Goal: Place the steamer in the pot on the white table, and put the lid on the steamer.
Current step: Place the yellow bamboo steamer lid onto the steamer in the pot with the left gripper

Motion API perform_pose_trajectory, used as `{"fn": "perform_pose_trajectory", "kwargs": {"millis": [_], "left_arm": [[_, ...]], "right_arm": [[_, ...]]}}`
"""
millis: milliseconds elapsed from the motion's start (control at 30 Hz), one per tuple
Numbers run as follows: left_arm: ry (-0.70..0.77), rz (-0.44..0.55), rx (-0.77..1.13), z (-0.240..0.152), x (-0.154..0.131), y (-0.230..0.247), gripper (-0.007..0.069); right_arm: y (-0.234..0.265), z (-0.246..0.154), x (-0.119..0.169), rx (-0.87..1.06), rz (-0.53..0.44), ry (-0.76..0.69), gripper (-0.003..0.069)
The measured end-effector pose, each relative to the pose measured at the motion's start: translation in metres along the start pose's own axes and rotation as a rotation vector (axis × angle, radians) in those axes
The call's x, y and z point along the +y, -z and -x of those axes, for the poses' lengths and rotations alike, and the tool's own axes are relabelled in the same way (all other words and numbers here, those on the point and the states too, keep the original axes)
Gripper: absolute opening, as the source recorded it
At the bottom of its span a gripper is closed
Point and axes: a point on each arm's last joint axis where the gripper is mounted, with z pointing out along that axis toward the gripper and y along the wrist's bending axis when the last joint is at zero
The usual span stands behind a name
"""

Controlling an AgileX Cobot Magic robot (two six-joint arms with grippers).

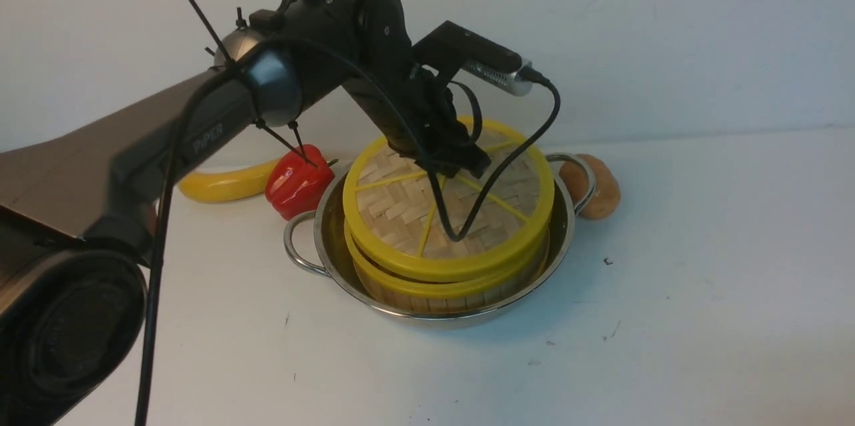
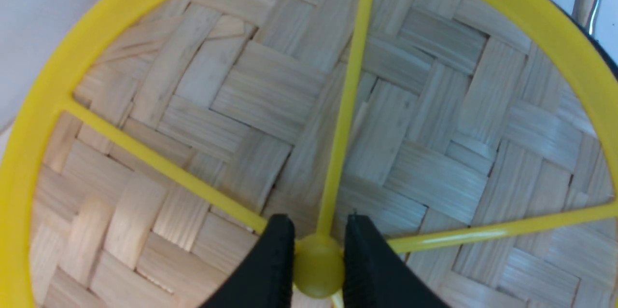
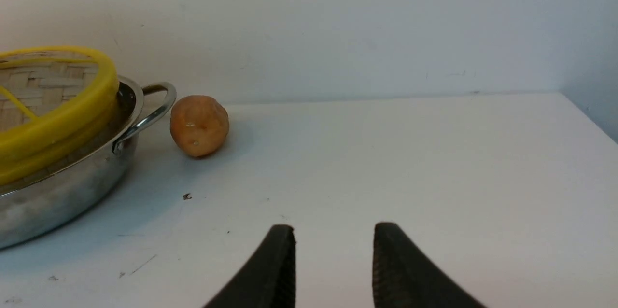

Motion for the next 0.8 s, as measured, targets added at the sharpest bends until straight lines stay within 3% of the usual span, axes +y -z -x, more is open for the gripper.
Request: {"fn": "perform_pose_trajectory", "kwargs": {"millis": [800], "left_arm": [[0.02,0.015,0.05,-0.0052,0.0021,-0.0052,0.0118]], "right_arm": [[0.0,0.0,0.0,0.0,0.0,-0.002,0.0243]]}}
